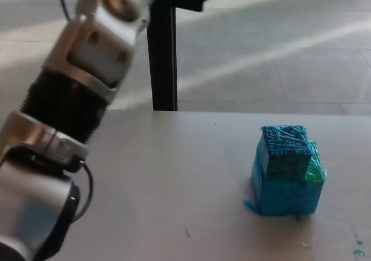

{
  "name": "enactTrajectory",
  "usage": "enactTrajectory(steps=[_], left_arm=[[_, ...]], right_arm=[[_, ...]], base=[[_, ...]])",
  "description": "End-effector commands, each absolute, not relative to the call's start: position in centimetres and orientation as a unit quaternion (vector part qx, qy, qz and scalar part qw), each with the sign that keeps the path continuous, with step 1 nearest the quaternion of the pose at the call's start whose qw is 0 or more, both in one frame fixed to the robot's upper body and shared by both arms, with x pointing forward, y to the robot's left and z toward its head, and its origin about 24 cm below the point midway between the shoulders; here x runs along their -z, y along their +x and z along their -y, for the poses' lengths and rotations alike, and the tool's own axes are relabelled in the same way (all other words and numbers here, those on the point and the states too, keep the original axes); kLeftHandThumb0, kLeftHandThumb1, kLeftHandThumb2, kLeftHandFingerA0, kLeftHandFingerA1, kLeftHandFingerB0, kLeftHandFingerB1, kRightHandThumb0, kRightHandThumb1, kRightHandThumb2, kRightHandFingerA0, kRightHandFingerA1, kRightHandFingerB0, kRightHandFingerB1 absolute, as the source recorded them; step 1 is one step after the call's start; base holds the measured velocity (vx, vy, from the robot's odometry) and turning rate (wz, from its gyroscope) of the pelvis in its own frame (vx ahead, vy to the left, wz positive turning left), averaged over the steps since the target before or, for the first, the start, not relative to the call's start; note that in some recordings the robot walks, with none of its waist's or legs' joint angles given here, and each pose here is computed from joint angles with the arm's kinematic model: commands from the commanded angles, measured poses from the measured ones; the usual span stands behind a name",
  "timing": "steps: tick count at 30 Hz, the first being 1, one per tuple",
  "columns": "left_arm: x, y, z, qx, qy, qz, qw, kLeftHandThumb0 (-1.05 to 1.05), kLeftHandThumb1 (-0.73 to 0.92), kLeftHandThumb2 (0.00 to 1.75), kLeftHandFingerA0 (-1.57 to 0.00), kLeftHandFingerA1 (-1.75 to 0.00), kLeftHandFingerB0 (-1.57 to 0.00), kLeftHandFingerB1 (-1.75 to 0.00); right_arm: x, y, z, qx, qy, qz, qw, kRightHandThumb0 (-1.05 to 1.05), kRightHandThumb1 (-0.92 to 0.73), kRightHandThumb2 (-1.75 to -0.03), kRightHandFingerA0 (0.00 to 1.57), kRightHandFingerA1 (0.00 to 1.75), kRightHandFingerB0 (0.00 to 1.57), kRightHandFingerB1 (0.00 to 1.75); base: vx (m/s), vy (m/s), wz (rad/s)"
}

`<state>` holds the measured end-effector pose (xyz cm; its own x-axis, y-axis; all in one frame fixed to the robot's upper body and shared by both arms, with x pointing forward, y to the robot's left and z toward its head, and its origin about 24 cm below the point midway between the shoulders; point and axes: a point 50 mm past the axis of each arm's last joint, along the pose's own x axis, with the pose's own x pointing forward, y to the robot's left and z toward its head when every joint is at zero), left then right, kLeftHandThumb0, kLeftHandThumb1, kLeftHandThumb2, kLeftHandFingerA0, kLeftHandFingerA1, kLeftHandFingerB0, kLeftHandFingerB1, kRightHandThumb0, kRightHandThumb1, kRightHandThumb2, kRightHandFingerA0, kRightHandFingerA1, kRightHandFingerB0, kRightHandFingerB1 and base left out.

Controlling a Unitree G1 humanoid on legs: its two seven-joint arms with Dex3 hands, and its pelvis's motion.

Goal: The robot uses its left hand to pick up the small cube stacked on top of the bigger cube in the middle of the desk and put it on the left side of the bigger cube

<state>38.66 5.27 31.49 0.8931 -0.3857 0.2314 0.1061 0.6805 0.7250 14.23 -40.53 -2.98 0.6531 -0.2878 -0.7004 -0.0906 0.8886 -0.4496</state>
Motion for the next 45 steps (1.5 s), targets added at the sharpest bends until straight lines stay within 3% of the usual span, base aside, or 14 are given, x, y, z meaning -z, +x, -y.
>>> enactTrajectory(steps=[1,10,11,12,15,16,21,22,28,29,39,40,44,45], left_arm=[[-30.3,37.5,-0.8,0.203,0.375,0.190,0.884,-0.98,0.51,0.97,-0.18,-0.62,-0.06,-0.30],[-26.0,36.3,3.4,0.283,0.411,0.158,0.852,-0.90,0.52,1.00,-0.06,-0.48,-0.06,-0.24],[-25.8,36.2,3.5,0.287,0.421,0.155,0.847,-1.00,0.70,0.63,-0.14,-0.42,-0.10,-0.24],[-25.5,36.3,3.5,0.287,0.424,0.155,0.845,-0.93,0.55,1.00,-0.10,-0.50,-0.10,-0.23],[-24.9,36.4,3.6,0.295,0.419,0.134,0.849,-1.00,0.69,0.63,-0.13,-0.42,-0.09,-0.24],[-24.5,36.4,3.7,0.298,0.421,0.126,0.848,-0.91,0.53,1.01,-0.05,-0.48,-0.10,-0.19],[-23.5,36.4,3.7,0.314,0.424,0.105,0.843,-1.00,0.53,0.95,-0.09,-0.49,-0.09,-0.18],[-22.8,36.3,3.8,0.328,0.427,0.080,0.839,-1.05,0.67,0.62,-0.09,-0.49,-0.04,-0.27],[-21.4,36.5,3.6,0.337,0.460,0.043,0.820,-0.91,0.48,1.02,-0.02,-0.36,-0.12,-0.03],[-21.2,36.5,3.6,0.340,0.467,0.040,0.816,-0.90,0.47,1.02,-0.02,-0.37,-0.10,-0.02],[-19.4,35.8,4.7,0.358,0.537,0.010,0.763,-1.05,0.56,0.82,0.00,-0.42,0.00,-0.23],[-19.4,35.8,4.7,0.356,0.547,0.010,0.757,-1.05,0.63,0.65,0.00,-0.41,0.00,-0.21],[-18.7,35.4,4.9,0.350,0.581,0.006,0.735,-0.94,0.50,1.00,0.00,-0.26,-0.06,-0.03],[-18.4,35.4,4.9,0.352,0.596,0.004,0.722,-0.92,0.44,0.98,0.00,-0.29,-0.06,-0.06]], right_arm=[[2.2,14.5,41.0,0.052,-0.243,-0.405,0.880,-0.94,-0.60,-0.68,0.59,1.07,0.41,0.91],[1.9,14.9,40.8,0.050,-0.243,-0.402,0.881,-0.91,-0.58,-0.68,0.59,1.07,0.40,0.91],[1.8,15.0,40.8,0.049,-0.245,-0.400,0.882,-0.91,-0.58,-0.68,0.59,1.07,0.39,0.92],[1.8,15.1,40.8,0.050,-0.246,-0.400,0.882,-0.92,-0.58,-0.68,0.60,1.08,0.40,0.93],[1.7,15.4,40.9,0.049,-0.248,-0.398,0.882,-0.93,-0.58,-0.68,0.59,1.09,0.40,0.94],[1.7,15.5,40.9,0.050,-0.250,-0.399,0.881,-0.92,-0.58,-0.67,0.59,1.07,0.39,0.91],[1.6,15.9,40.8,0.053,-0.248,-0.399,0.881,-0.89,-0.58,-0.68,0.60,1.06,0.40,0.89],[1.5,16.0,40.8,0.056,-0.246,-0.398,0.882,-0.90,-0.58,-0.69,0.60,1.04,0.43,0.88],[1.3,16.5,40.9,0.055,-0.251,-0.387,0.885,-0.93,-0.42,-1.05,0.69,1.03,0.45,0.85],[1.2,16.5,40.9,0.054,-0.250,-0.385,0.887,-0.93,-0.56,-0.68,0.64,1.12,0.43,0.94],[1.2,16.9,40.9,0.051,-0.246,-0.386,0.887,-0.94,-0.40,-1.05,0.66,1.04,0.45,0.87],[1.2,17.0,41.0,0.057,-0.244,-0.384,0.889,-0.96,-0.54,-0.71,0.59,1.10,0.43,0.94],[1.0,17.0,41.1,0.062,-0.242,-0.375,0.893,-0.93,-0.41,-1.05,0.65,1.03,0.45,0.86],[0.9,17.0,41.0,0.061,-0.244,-0.372,0.894,-0.92,-0.57,-0.68,0.57,1.09,0.44,0.91]], base=[[0.00,0.000,0.00],[0.00,0.000,0.00],[0.00,0.000,0.00],[0.00,0.000,0.00],[0.00,0.000,0.00],[0.00,0.000,0.00],[0.00,0.000,0.00],[0.00,0.000,0.00],[0.00,0.000,0.00],[0.00,0.000,0.00],[0.00,0.000,0.00],[0.00,0.000,0.00],[0.00,0.000,0.00],[0.00,0.000,0.00]])
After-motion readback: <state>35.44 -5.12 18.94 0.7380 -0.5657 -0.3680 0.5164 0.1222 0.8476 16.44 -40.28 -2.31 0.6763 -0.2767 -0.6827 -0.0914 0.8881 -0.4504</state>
